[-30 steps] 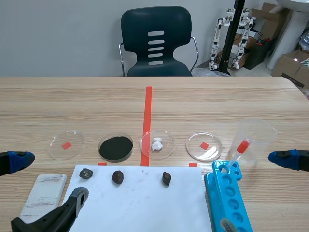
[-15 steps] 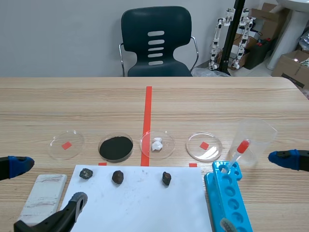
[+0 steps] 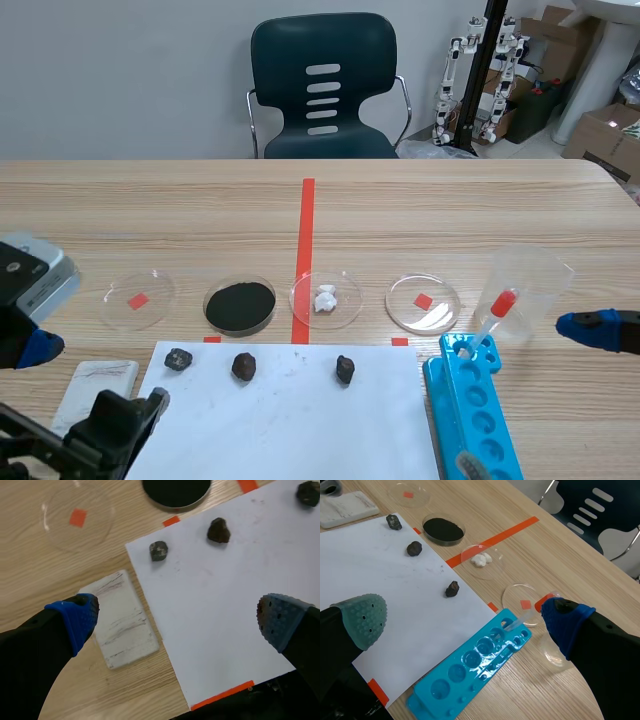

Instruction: Pick up the left mineral with the left hand

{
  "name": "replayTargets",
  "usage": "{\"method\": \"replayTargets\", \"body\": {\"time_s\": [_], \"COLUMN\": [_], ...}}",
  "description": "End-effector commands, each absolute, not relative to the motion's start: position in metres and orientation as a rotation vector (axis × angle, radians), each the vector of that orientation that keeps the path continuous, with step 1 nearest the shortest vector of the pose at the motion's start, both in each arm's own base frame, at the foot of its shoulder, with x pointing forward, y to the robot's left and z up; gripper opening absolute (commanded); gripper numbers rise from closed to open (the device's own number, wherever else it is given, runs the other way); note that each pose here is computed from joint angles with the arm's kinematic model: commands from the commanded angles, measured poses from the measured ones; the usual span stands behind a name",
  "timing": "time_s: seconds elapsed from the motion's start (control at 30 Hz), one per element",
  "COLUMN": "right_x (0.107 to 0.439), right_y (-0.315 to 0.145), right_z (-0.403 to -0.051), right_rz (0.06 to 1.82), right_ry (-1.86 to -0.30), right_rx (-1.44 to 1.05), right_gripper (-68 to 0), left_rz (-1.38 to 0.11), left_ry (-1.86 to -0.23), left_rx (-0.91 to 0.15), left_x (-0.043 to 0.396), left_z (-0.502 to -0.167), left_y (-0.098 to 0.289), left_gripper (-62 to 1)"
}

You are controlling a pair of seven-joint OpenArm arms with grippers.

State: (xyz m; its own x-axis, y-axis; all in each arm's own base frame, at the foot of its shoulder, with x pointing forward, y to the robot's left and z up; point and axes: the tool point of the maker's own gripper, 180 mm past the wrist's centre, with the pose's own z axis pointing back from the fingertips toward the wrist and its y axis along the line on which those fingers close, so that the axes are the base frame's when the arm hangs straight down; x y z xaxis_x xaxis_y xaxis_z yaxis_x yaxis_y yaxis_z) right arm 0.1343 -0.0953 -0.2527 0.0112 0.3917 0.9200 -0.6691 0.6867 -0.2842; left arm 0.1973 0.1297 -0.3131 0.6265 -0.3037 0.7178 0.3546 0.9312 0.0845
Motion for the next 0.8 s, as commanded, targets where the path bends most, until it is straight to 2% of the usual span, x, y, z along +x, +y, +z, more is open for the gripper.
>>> {"method": "replayTargets", "body": {"time_s": [0.0, 0.33, 0.77], "right_x": [0.138, 0.138, 0.138], "right_y": [-0.095, -0.095, -0.095], "right_z": [-0.246, -0.246, -0.246], "right_rz": [0.843, 0.843, 0.843], "right_ry": [-1.346, -1.346, -1.346], "right_rx": [0.261, 0.261, 0.261], "right_gripper": [-2.0, -2.0, -2.0], "left_rz": [-0.336, -0.077, -0.027], "left_ry": [-0.809, -0.615, -0.508], "left_rx": [-0.058, 0.052, 0.06], "left_x": [0.202, 0.216, 0.255], "left_z": [-0.312, -0.344, -0.365], "left_y": [0.129, 0.145, 0.127], "left_gripper": [1.4, 1.4, 1.4]}}
